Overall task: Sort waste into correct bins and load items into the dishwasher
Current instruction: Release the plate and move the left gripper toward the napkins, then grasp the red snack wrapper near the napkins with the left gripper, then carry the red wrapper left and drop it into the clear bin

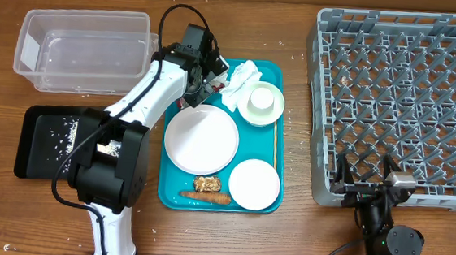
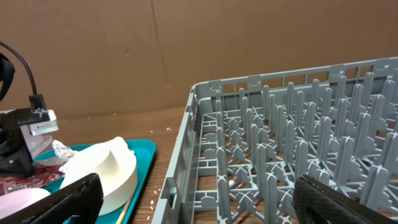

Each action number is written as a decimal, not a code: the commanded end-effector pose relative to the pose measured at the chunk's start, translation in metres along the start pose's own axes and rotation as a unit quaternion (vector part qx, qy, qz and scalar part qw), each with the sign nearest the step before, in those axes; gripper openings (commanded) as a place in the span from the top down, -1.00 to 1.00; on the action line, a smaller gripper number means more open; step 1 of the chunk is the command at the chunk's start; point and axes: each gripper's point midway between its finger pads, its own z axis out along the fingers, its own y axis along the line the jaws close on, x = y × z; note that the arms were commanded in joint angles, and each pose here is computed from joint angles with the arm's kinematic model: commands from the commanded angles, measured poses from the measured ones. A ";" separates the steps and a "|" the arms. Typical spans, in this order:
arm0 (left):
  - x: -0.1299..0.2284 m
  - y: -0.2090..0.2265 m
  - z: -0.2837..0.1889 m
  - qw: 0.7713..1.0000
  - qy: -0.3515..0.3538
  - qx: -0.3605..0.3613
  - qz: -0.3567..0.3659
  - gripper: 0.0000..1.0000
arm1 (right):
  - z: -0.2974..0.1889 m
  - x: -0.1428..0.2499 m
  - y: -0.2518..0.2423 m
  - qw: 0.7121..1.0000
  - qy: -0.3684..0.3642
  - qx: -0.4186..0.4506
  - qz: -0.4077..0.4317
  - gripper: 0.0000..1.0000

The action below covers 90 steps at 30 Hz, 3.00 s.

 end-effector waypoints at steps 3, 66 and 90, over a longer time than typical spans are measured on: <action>0.007 -0.005 0.007 1.000 0.012 0.004 0.003 0.44 | 0.000 0.001 0.000 1.000 -0.002 0.000 -0.002 -1.00; -0.039 0.083 -0.161 0.952 -0.083 -0.081 -0.282 0.92 | 0.000 0.001 0.000 1.000 -0.002 0.000 -0.002 -1.00; 0.073 0.243 -0.127 0.742 -0.123 -0.120 -0.649 0.04 | 0.000 0.001 0.000 1.000 -0.002 0.000 -0.002 -1.00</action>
